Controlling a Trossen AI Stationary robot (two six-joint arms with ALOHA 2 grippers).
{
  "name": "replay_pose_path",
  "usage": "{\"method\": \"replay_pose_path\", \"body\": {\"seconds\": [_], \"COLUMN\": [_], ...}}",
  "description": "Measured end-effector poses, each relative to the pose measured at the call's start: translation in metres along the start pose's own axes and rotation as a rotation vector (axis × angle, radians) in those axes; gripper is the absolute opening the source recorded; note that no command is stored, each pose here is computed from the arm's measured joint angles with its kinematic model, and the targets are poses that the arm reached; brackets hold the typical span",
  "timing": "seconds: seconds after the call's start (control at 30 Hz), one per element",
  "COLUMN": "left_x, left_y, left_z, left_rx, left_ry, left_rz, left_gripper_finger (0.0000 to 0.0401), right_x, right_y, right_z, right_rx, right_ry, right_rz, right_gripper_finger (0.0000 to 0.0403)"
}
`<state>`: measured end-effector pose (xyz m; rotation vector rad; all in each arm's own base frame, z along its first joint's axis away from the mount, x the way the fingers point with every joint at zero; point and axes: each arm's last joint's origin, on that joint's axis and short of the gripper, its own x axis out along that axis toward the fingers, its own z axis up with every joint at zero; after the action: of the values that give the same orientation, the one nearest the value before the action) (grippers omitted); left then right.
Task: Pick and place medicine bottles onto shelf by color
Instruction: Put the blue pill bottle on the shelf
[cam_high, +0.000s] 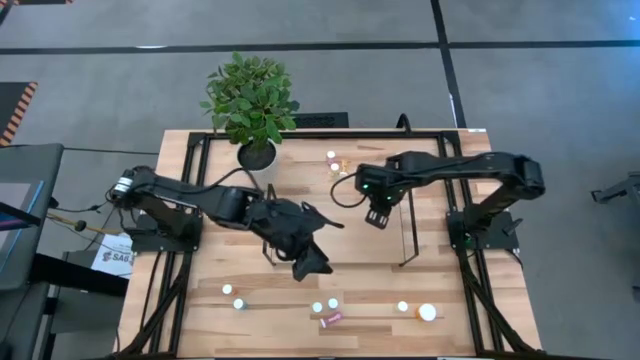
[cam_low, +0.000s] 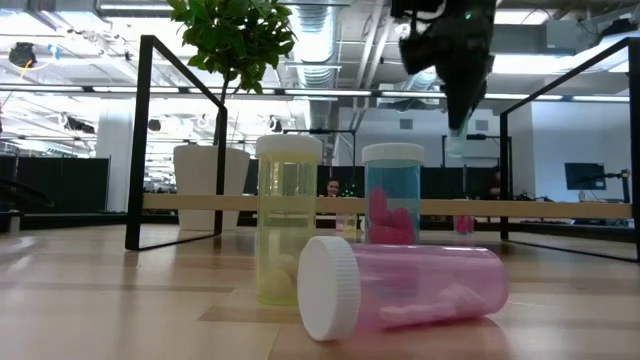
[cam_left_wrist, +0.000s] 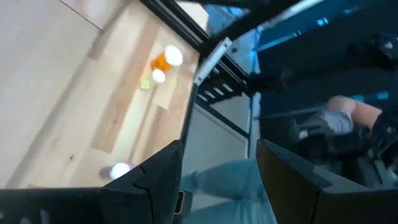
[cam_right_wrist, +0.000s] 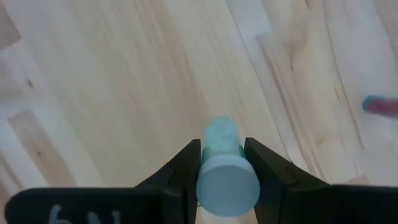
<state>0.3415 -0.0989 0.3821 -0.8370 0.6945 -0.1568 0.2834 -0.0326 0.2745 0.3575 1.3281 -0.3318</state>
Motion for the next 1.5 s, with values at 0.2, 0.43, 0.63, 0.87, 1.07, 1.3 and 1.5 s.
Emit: {"method": "replay_pose_path", "body": {"seconds": [0.2,0.43,0.63,0.87,1.07,1.3,1.5], "left_x": [-0.020,-0.033,-0.034,-0.034,-0.034,-0.034,-0.034], "left_y": [-0.015,-0.023,-0.023,-0.022,-0.022,-0.022,-0.022], "left_z": [-0.007,-0.012,-0.015,-0.016,-0.016,-0.016,-0.016], "left_rx": [0.024,0.044,0.049,0.053,0.055,0.058,0.058], "left_ry": [-0.112,-0.187,-0.189,-0.182,-0.182,-0.182,-0.181], "left_rz": [0.024,0.046,0.069,0.081,0.080,0.081,0.083], "left_gripper_finger": [0.0192,0.0192,0.0192,0.0192,0.0192,0.0192,0.0192], "right_x": [0.029,0.051,0.057,0.057,0.057,0.057,0.059], "right_y": [0.004,0.010,0.012,0.014,0.015,0.015,0.015], "right_z": [0.010,0.014,0.017,0.020,0.022,0.022,0.021], "right_rx": [-0.020,-0.098,-0.161,-0.188,-0.189,-0.223,-0.268], "right_ry": [0.074,0.119,0.111,0.082,0.062,0.060,0.063], "right_rz": [-0.033,-0.058,-0.050,-0.040,-0.032,-0.029,-0.027], "right_gripper_finger": [0.0120,0.0123,0.0121,0.0128,0.0129,0.0129,0.0130]}}
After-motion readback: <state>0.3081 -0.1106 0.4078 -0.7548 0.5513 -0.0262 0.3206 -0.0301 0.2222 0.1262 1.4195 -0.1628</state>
